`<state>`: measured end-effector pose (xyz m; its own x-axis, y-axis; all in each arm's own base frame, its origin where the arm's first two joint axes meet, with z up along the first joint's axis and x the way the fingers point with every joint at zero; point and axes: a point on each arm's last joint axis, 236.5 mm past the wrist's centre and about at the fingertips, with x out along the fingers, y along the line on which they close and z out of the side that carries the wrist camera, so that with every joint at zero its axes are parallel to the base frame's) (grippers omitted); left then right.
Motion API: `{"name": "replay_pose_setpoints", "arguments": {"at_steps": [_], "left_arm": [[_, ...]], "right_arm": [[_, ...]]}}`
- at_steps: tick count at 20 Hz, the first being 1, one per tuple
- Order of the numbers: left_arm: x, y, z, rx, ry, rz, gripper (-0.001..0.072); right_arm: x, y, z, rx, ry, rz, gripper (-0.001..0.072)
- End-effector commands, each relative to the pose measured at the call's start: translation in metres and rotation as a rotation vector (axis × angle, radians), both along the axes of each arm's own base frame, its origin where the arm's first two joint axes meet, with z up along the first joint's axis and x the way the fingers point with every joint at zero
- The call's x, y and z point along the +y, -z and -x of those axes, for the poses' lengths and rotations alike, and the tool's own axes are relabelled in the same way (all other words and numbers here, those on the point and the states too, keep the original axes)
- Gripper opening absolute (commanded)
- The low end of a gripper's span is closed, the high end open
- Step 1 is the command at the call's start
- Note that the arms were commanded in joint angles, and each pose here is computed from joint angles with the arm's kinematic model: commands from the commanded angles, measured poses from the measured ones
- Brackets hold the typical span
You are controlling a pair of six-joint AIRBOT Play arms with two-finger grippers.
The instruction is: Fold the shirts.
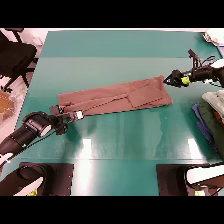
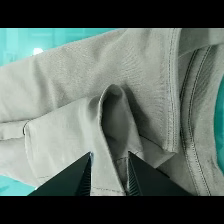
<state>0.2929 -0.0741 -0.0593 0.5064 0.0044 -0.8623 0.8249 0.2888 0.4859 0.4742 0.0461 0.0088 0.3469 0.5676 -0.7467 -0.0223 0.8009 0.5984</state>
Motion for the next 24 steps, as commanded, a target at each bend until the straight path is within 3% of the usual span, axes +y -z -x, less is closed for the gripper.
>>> {"name": "replay_pose_setpoints", "arguments": {"at_steps": [1,2,8,10,13,16,24], "left_arm": [[0.0,-0.002,-0.004,-0.02,0.006,-0.001,0.0487],[0.0,-0.001,-0.004,-0.02,0.009,-0.003,0.0449],[0.001,0.026,0.002,0.033,0.023,-0.027,0.0449],[0.001,0.023,-0.001,0.019,0.033,-0.033,0.0321],[0.011,0.025,0.008,0.072,0.008,-0.07,0.0021],[0.023,0.016,0.017,0.133,-0.036,-0.117,0.0021],[0.01,-0.024,-0.011,0.019,-0.045,-0.055,0.0022]], "right_arm": [[0.001,0.0,0.0,-0.001,-0.001,-0.001,0.027],[0.0,0.0,0.0,-0.001,0.0,-0.001,0.0271],[0.001,0.0,0.0,-0.001,-0.001,-0.001,0.027],[0.001,0.0,0.0,-0.001,-0.001,-0.001,0.027],[0.002,0.0,0.001,0.001,-0.005,-0.002,0.027],[0.002,0.0,0.001,0.001,-0.006,-0.001,0.027],[0.019,0.0,0.002,-0.001,-0.04,0.0,0.027]]}}
